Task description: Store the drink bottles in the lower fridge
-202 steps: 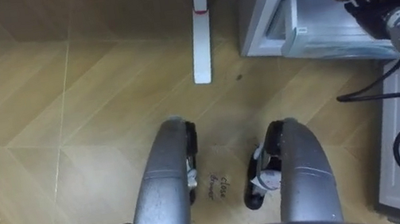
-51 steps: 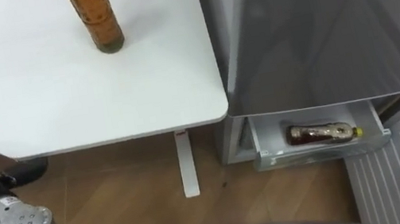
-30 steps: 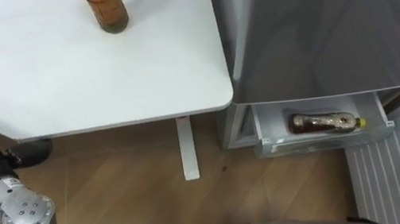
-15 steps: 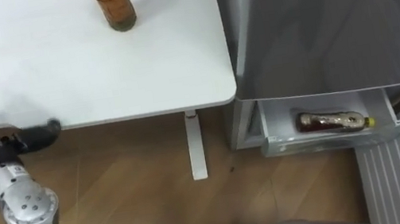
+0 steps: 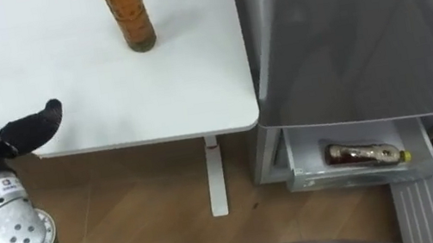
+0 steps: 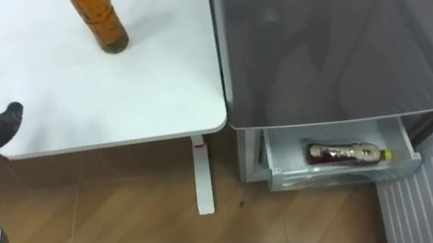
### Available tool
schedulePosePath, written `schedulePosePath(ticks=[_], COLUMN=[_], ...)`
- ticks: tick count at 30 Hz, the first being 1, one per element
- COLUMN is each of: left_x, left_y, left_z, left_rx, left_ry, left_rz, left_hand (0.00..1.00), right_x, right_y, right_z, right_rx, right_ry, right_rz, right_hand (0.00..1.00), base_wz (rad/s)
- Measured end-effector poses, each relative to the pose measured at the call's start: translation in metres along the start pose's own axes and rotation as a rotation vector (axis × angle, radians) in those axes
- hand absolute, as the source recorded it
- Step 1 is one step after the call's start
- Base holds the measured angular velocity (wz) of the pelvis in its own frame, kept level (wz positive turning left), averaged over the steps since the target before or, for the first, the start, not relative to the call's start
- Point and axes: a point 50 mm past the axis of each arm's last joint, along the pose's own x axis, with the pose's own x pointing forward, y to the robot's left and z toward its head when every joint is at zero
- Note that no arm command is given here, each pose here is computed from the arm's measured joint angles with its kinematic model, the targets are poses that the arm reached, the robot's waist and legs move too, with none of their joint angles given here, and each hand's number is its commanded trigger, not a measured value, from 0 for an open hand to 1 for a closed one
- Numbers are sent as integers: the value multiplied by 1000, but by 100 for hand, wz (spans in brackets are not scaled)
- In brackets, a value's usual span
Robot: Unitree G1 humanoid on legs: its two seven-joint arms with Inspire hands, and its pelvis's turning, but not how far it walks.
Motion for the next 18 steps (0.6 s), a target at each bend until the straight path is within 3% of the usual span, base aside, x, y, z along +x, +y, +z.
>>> schedulePosePath(ticks=[6, 13, 18], left_x=[3, 14, 10], left_y=[-2, -18, -32], left_z=[2, 19, 20], left_rx=[-16, -257, -381], left_ry=[-1, -10, 30], left_rz=[-42, -122, -219], left_hand=[0, 0, 0], right_x=[0, 0, 0], right_y=[9, 11, 10], right_z=[17, 21, 21], right_rx=[-19, -38, -49], right_ry=[-55, -82, -90], right_rz=[42, 65, 70], right_hand=[0, 0, 0], base_wz=[7, 0, -2])
